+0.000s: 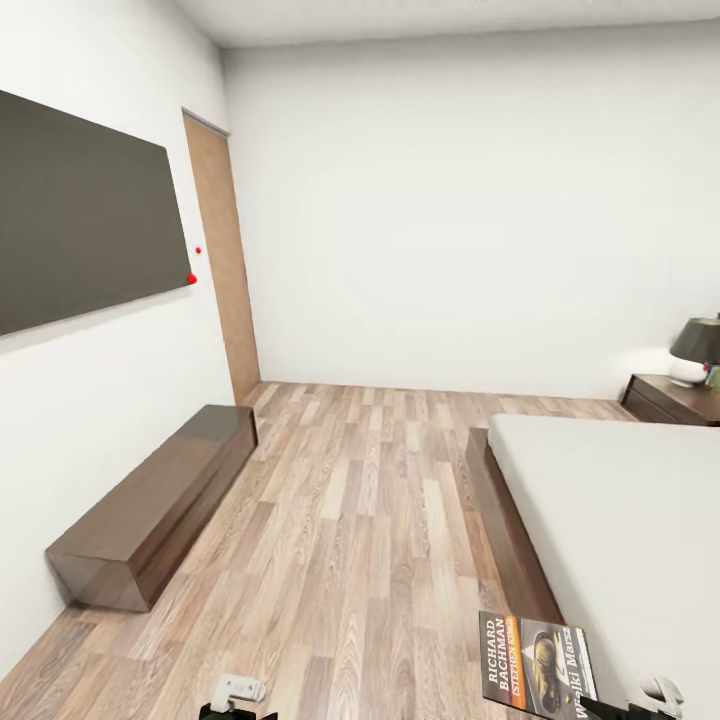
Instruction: In the bedroom, move the book from the bed onto either nightstand, and place the two sandals side by side next to the bed.
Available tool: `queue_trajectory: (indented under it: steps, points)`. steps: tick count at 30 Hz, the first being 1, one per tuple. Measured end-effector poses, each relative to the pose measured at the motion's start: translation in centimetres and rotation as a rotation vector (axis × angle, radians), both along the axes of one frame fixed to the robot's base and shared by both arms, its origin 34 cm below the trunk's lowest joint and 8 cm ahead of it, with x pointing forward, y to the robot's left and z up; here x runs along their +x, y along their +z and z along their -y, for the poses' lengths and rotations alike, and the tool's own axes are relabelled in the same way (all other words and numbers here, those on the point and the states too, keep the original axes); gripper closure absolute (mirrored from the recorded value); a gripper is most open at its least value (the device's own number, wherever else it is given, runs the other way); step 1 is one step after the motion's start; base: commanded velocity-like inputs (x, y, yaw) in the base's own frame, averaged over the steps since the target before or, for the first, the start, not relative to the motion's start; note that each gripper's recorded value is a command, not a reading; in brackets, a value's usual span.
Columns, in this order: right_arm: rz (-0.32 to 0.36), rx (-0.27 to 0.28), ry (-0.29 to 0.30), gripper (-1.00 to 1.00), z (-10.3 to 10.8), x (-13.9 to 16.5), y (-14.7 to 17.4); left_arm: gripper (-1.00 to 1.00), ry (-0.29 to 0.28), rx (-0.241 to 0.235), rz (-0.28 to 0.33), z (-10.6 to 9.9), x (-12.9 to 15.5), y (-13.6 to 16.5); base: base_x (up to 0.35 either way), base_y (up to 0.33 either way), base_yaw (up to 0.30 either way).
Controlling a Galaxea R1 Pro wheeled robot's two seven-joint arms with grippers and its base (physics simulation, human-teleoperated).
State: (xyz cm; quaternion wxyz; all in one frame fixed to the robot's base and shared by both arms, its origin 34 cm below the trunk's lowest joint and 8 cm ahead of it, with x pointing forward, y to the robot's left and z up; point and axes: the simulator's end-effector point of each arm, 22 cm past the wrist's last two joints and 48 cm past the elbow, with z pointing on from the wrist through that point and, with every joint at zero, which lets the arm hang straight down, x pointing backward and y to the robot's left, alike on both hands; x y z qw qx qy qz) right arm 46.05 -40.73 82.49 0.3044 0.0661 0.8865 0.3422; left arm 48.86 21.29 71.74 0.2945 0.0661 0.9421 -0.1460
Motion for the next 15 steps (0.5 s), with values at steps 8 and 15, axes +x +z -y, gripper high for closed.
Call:
queue_trajectory:
  steps: [8,15]
  points:
    - [0.004,0.002,-0.005,1.00,0.04,0.13,0.08,-1.00,0.000,0.000,0.000,0.00,-0.02,0.00,0.000,0.000,-0.213]
    - [0.000,-0.003,-0.007,1.00,0.12,0.08,-0.04,-1.00,0.000,0.000,0.000,-0.01,0.00,0.01,0.000,0.000,-0.023]
